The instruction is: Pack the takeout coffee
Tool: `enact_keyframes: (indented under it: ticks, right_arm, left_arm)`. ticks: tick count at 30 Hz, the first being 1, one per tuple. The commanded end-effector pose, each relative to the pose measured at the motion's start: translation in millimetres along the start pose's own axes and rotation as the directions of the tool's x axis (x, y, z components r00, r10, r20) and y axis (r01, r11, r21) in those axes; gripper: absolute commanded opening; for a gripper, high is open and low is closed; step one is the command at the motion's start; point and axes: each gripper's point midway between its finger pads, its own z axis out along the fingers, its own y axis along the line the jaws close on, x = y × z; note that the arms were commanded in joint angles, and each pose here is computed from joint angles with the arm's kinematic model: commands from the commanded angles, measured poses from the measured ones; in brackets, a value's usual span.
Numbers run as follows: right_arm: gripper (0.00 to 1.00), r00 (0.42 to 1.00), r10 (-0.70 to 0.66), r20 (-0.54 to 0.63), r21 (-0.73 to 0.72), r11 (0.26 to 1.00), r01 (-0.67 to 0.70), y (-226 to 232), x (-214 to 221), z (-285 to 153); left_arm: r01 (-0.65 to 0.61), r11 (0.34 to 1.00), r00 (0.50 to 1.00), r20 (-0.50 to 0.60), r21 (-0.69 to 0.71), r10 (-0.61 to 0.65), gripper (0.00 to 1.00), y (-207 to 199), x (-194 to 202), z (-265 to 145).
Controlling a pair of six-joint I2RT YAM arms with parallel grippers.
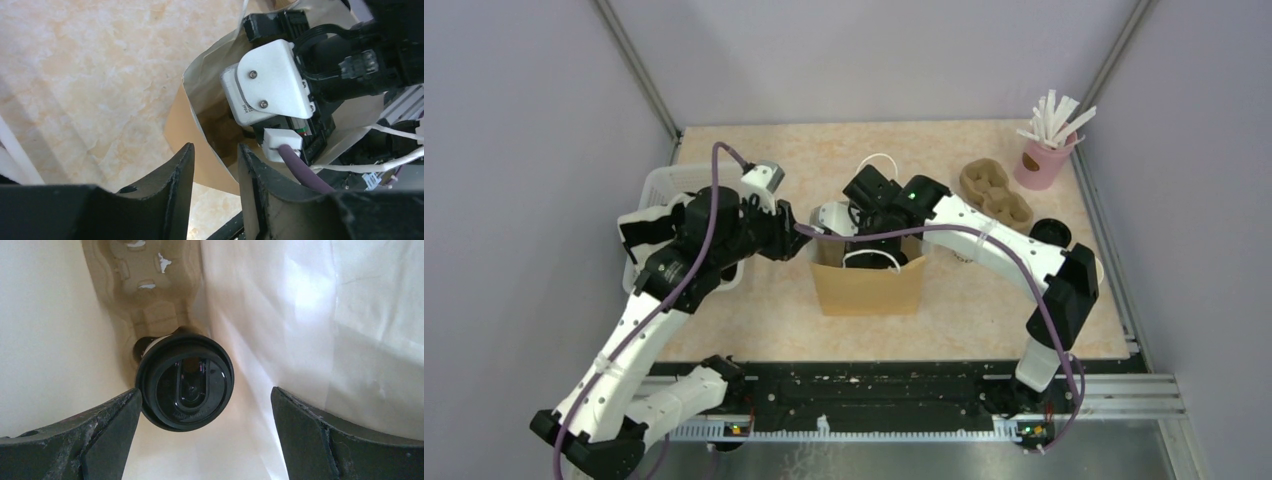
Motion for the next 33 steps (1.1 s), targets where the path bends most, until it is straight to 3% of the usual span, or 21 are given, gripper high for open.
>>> enact_keyframes:
  ticks: [1,4,14,19,21,25,31,33]
  right_arm:
    - [0.98,0.992,0.028,0.122,0.072,0.997,-0.037,-11.0,-27.1,-32.1]
    - [0.98,0.989,0.038,0.146,0.084,0.995,-0.050,-14.2,-32.6,-39.9]
    - [0.99,0.956,0.141,0.257,0.205,0.959,-0.197,-39.4,-56.1,-109.5]
    - [0.99,0.920,0.212,0.329,0.250,0.920,-0.301,-42.4,-65.1,-145.6]
    - [0.99,0.875,0.306,0.376,0.290,0.857,-0.425,-50.7,-62.2,-165.0]
    - [0.99,0.713,0.506,0.486,0.356,0.630,-0.690,-65.0,-35.2,-211.2]
    - [0.99,0.545,0.683,0.486,0.361,0.410,-0.837,-62.7,30.3,-223.1]
    - [0.99,0.481,0.740,0.470,0.304,0.375,-0.876,-59.5,44.4,-217.0]
  left_arm:
    - [0.026,0.999,0.999,-0.045,0.034,-0.024,0.41,-3.8,7.0,17.6]
    - [0.027,0.999,0.996,-0.083,0.036,-0.023,0.40,-1.4,19.4,24.1]
    - [0.025,0.997,0.998,-0.068,0.068,-0.021,0.40,-8.7,13.0,18.8]
    - [0.047,0.995,0.997,-0.072,0.089,-0.041,0.47,-15.2,8.7,14.8]
    - [0.064,0.993,0.996,-0.072,0.097,-0.057,0.50,-18.3,6.3,12.6]
    - [0.125,0.987,0.988,-0.102,0.101,-0.115,0.51,-23.5,6.3,11.3]
    - [0.256,0.961,0.957,-0.170,0.106,-0.237,0.54,-34.0,9.0,15.1]
    - [0.312,0.944,0.938,-0.191,0.103,-0.289,0.55,-37.5,10.3,16.3]
